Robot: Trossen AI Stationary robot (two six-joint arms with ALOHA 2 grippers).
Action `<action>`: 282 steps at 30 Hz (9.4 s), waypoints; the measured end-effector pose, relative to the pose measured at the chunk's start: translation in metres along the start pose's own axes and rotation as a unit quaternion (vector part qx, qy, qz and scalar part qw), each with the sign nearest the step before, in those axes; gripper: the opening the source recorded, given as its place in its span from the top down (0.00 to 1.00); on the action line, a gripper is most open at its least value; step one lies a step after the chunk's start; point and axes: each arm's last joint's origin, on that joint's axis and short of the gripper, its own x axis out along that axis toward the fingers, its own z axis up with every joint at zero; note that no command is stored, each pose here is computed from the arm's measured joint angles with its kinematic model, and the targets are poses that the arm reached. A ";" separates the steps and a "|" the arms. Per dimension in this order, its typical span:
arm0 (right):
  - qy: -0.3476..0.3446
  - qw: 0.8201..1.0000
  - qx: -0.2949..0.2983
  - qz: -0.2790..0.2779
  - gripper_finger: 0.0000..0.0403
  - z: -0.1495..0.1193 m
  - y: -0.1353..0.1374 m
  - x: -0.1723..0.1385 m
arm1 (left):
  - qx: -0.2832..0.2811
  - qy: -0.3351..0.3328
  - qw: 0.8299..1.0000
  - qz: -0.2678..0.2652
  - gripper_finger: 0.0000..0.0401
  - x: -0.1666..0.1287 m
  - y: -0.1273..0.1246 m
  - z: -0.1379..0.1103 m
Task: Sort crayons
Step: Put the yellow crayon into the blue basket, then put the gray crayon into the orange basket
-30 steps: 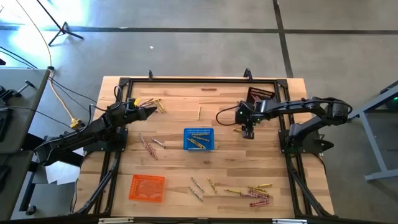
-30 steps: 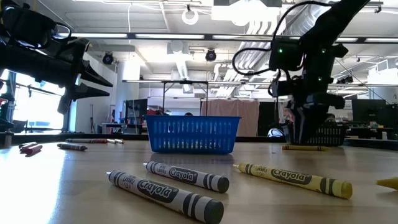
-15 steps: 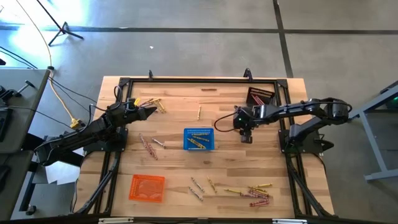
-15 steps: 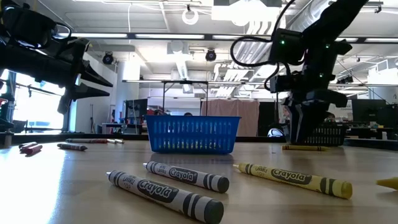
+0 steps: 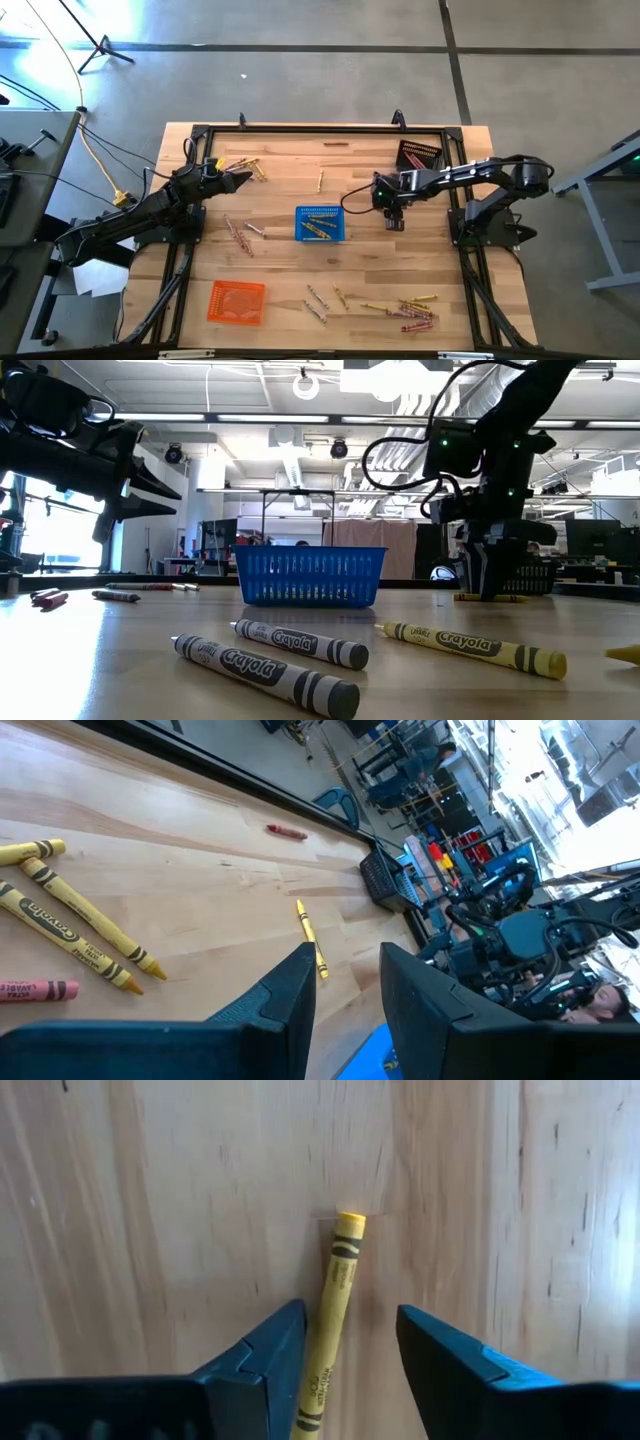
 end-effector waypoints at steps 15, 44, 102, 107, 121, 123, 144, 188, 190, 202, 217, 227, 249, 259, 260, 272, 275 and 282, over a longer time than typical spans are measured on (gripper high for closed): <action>-0.016 0.999 0.040 0.024 0.95 0.003 -0.004 -0.006 | 0.000 0.000 1.000 0.000 0.75 0.000 0.000 0.000; -0.265 0.964 -0.031 0.017 0.99 0.111 -0.005 -0.113 | 0.000 0.000 1.000 0.000 0.75 0.000 0.000 0.000; -0.302 0.951 -0.029 0.052 0.95 0.163 0.043 -0.016 | 0.000 0.000 1.000 0.000 0.75 0.000 0.000 0.000; -0.298 0.952 0.031 0.063 0.80 0.162 0.042 -0.019 | 0.000 0.000 1.000 0.000 0.75 0.000 0.000 0.000; -0.181 0.937 0.101 0.281 0.73 0.159 0.091 -0.047 | 0.000 0.000 1.000 0.000 0.75 0.000 0.000 0.000; -0.144 0.941 0.101 0.289 0.75 0.155 0.105 -0.053 | 0.000 0.000 1.000 0.000 0.75 0.000 0.000 0.000; -0.211 0.916 0.268 0.210 0.79 0.167 0.208 -0.039 | 0.000 0.000 1.000 0.000 0.75 0.000 0.000 0.000; -0.028 0.966 0.244 0.083 0.97 0.205 0.247 -0.001 | 0.000 0.000 1.000 0.000 0.75 0.000 0.000 0.000; -0.029 0.969 0.233 0.071 0.99 0.205 0.240 -0.007 | 0.000 0.000 1.000 0.000 0.75 0.000 0.000 0.000; -0.108 0.969 0.223 -0.012 0.97 0.195 0.174 -0.126 | 0.000 0.000 1.000 0.000 0.75 0.000 0.000 0.000; -0.109 0.960 0.164 -0.200 0.97 0.118 0.090 -0.245 | 0.000 0.000 1.000 0.000 0.75 0.000 0.000 0.000; -0.210 0.952 0.183 -0.130 0.97 0.073 0.031 -0.221 | 0.000 0.000 1.000 0.000 0.75 0.000 0.000 0.000; -0.488 0.852 0.179 0.071 0.97 0.110 0.038 -0.129 | 0.000 0.000 1.000 0.000 0.75 0.000 0.000 0.000; -0.504 0.832 0.224 0.057 0.97 0.113 0.057 -0.141 | -0.001 -0.054 0.998 0.031 0.75 0.000 0.001 0.004; -0.504 0.831 0.229 0.054 0.97 0.112 0.059 -0.141 | -0.002 -0.060 0.998 0.033 0.75 0.000 0.001 0.004; -0.506 0.823 0.253 0.048 0.97 0.110 0.073 -0.142 | -0.030 -0.056 0.998 0.025 0.75 0.000 0.000 0.004; -0.507 0.823 0.252 0.048 0.97 0.110 0.073 -0.142 | -0.051 -0.029 0.998 0.001 0.75 0.000 -0.001 0.003; -0.505 0.825 0.248 0.056 0.97 0.110 0.073 -0.142 | -0.052 -0.032 0.988 -0.142 0.75 -0.004 -0.024 0.011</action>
